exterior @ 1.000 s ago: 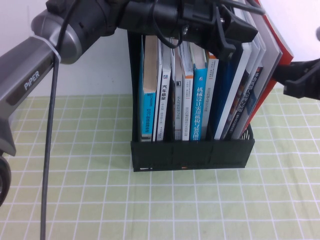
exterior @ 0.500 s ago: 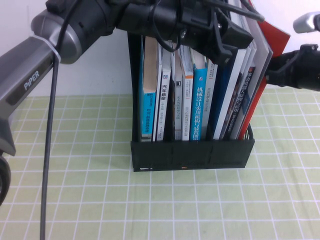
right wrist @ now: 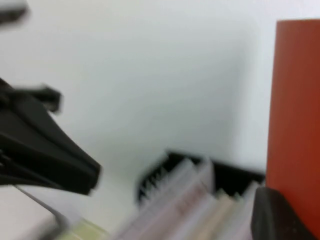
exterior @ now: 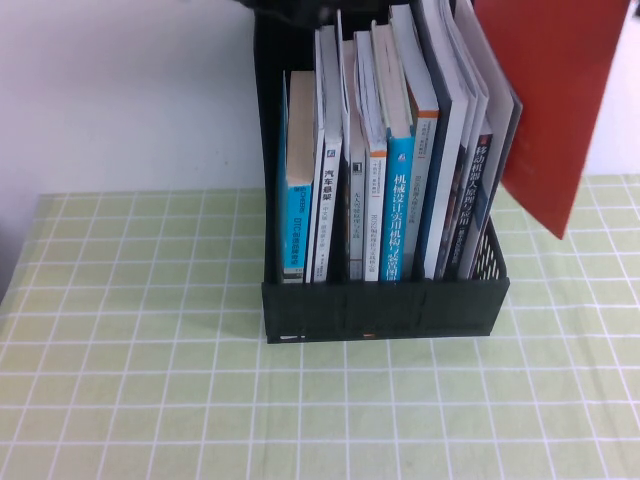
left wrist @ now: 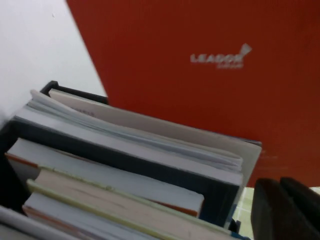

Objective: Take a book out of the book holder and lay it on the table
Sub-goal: Place the picked book on the book

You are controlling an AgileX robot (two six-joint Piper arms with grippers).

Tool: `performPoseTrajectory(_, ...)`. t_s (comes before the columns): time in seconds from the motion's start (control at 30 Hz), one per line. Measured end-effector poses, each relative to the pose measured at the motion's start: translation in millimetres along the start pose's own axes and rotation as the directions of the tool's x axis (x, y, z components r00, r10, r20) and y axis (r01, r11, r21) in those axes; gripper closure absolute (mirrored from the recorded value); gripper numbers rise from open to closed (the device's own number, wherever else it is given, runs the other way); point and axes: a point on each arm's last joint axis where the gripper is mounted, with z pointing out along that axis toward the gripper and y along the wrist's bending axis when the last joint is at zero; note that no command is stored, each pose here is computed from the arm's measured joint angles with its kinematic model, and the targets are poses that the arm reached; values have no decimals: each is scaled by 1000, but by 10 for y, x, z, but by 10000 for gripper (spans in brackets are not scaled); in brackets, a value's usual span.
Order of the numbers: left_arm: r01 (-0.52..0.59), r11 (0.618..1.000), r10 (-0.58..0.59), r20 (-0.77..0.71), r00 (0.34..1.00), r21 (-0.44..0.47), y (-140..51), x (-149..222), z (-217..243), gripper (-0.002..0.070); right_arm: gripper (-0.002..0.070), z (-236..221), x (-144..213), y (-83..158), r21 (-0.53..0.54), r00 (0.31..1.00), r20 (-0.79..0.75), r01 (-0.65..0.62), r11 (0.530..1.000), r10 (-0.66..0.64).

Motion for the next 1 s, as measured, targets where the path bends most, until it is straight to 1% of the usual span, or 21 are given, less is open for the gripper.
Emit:
performPoseTrajectory(0.07, 15, 1000, -15, -2, 1000, -3, -41, -41, -181, 678, 661, -130, -173, 156, -65, 999, 52, -12, 998, 15)
performPoseTrajectory(0.17, 39, 999, -40, -2, 999, -16, -112, -99, -447, 678, 661, -296, -318, 388, -204, 995, 84, -41, 978, 59)
performPoseTrajectory(0.33, 50, 997, -49, 12, 999, -62, -318, -128, -832, 678, 661, -483, -361, 668, -400, 998, 14, -50, 915, 61)
performPoseTrajectory(0.4, 64, 994, -62, 16, 998, -88, -416, -79, -966, 678, 661, -524, -347, 738, -461, 999, -27, -37, 887, 27)
performPoseTrajectory(0.47, 89, 987, -88, 19, 996, -133, -490, 0, -1085, 678, 661, -556, -344, 788, -506, 998, -66, -26, 862, -8)
performPoseTrajectory(0.57, 138, 972, -138, 13, 990, -192, -613, 187, -1199, 678, 661, -603, -383, 846, -548, 992, -115, -21, 836, -51)
performPoseTrajectory(0.63, 164, 960, -168, 4, 986, -225, -714, 350, -1237, 678, 661, -648, -414, 899, -585, 985, -153, -27, 811, -78)
performPoseTrajectory(0.7, 180, 946, -187, -2, 982, -268, -811, 517, -1264, 678, 661, -689, -453, 941, -602, 976, -186, -22, 798, -113)
performPoseTrajectory(0.83, 208, 918, -218, 8, 976, -339, -984, 779, -1318, 678, 661, -710, -430, 976, -580, 943, -266, 7, 814, -198)
performPoseTrajectory(0.93, 237, 895, -248, 19, 969, -378, -1135, 939, -1373, 678, 661, -691, -305, 1007, -570, 886, -367, 26, 821, -283)
performPoseTrajectory(1.0, 256, 879, -275, 13, 961, -403, -1211, 1037, -1401, 678, 661, -657, -205, 1048, -567, 833, -435, 42, 823, -342)
